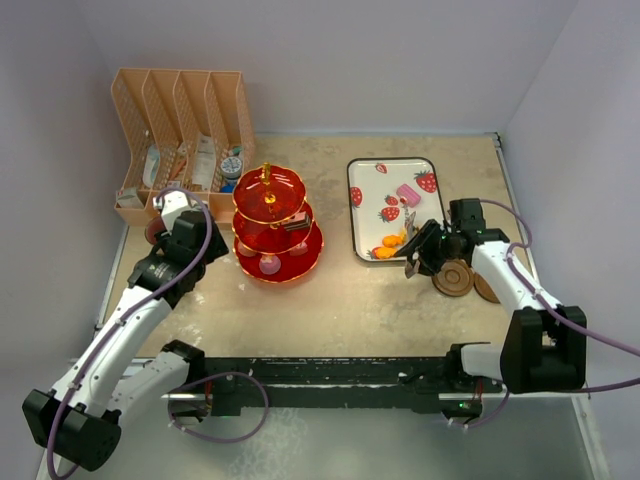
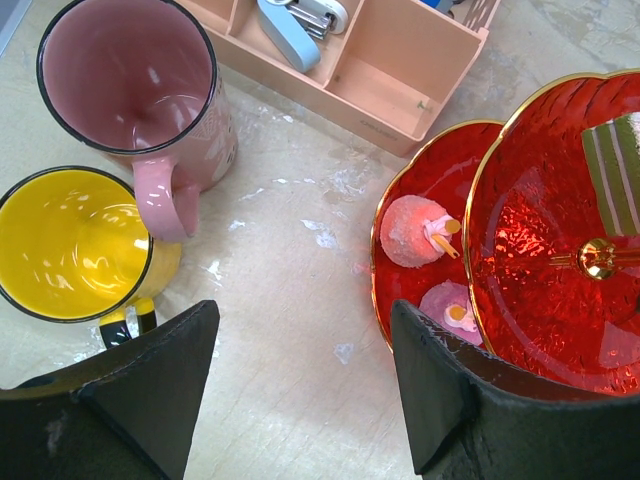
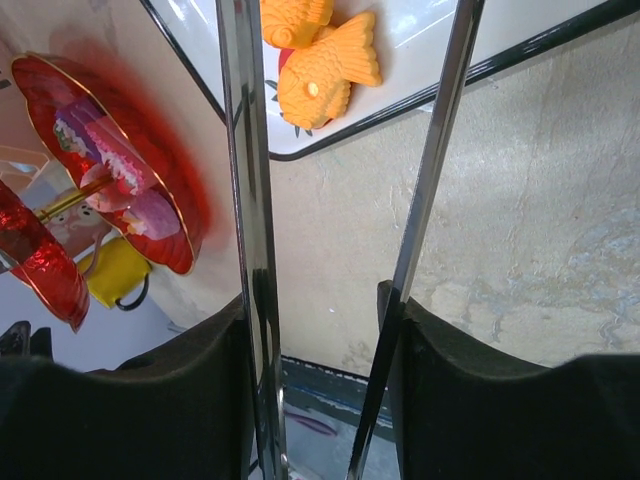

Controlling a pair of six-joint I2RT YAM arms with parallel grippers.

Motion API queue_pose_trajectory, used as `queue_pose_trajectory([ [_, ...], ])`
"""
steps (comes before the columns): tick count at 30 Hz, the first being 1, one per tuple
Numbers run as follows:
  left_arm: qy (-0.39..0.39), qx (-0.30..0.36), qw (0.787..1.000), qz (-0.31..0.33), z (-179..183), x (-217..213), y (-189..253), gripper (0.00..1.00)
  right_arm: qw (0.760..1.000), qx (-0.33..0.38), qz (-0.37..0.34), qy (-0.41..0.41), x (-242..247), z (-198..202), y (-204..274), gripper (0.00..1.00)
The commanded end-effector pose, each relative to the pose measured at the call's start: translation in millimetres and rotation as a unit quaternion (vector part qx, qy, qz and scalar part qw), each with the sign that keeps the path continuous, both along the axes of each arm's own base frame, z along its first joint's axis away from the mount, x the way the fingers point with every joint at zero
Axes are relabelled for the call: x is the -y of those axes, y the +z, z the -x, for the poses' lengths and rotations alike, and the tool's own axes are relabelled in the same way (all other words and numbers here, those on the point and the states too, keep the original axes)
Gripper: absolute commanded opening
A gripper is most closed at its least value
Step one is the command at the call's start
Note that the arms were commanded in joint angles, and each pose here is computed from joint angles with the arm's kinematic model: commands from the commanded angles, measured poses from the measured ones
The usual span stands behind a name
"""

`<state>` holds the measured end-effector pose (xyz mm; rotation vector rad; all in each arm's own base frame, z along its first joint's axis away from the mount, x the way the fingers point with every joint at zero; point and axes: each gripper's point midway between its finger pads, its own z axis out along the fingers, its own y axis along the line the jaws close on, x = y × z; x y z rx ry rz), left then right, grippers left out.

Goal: Serve the afternoon tea
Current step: Pick up the desert from the tray.

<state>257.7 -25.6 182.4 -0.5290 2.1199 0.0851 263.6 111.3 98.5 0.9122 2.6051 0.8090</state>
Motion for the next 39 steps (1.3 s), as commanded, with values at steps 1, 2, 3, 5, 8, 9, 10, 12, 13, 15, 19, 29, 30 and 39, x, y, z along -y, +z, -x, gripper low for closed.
queue_pose_trajectory([
  [1,0.004,0.013,1.000,-0.004,-4.0,-1.5,7.6,0.67,1.000,0.024,0.002,0.008,0.1,-8.9,4.8,0.48],
  [2,0.004,0.013,1.000,-0.004,-4.0,-1.6,8.0,0.67,1.000,0.025,0.001,0.008,-0.2,-9.8,5.3,0.47],
  [3,0.004,0.013,1.000,-0.005,-3.9,-1.6,7.7,0.67,1.000,0.027,0.001,0.009,-0.3,-10.5,6.5,0.46],
  [5,0.004,0.013,1.000,-0.004,-4.0,-1.6,7.7,0.67,1.000,0.029,0.001,0.011,-0.4,-11.8,8.7,0.44],
  [8,0.003,0.010,1.000,-0.005,-4.0,-1.2,6.6,0.67,0.999,0.032,0.002,0.014,-0.2,-11.2,11.1,0.40],
  [9,0.003,0.010,1.000,-0.005,-4.1,-1.3,6.4,0.67,0.999,0.033,0.002,0.013,-0.2,-10.3,11.7,0.38],
  [10,0.003,0.010,1.000,-0.005,-4.2,-1.4,6.4,0.67,0.999,0.035,0.003,0.013,0.1,-9.6,12.6,0.36],
  [12,0.004,0.010,1.000,-0.005,-4.2,-1.5,6.3,0.67,0.999,0.039,0.005,0.009,1.3,-7.7,13.8,0.33],
  [13,0.004,0.010,1.000,-0.005,-4.1,-1.4,6.5,0.67,0.999,0.042,0.007,0.008,1.9,-7.3,14.7,0.32],
  [15,0.003,0.010,1.000,-0.005,-4.0,-1.0,6.3,0.67,0.999,0.050,0.010,0.005,3.2,-7.2,16.5,0.30],
  [19,0.002,0.009,1.000,-0.005,-3.9,-1.0,5.9,0.67,0.998,0.061,0.013,0.008,4.0,-7.8,19.4,0.27],
  [29,0.003,0.008,1.000,-0.005,-4.0,-0.9,5.0,0.67,0.995,0.087,0.045,0.038,10.1,-11.2,28.7,0.22],
  [30,0.003,0.008,1.000,-0.005,-3.9,-1.1,4.9,0.67,0.993,0.099,0.039,0.053,6.9,-12.2,34.2,0.21],
  [39,0.003,0.014,1.000,-0.002,-3.7,-0.9,7.9,0.67,0.965,0.212,0.050,0.146,-1.3,-13.6,92.9,0.21],
])
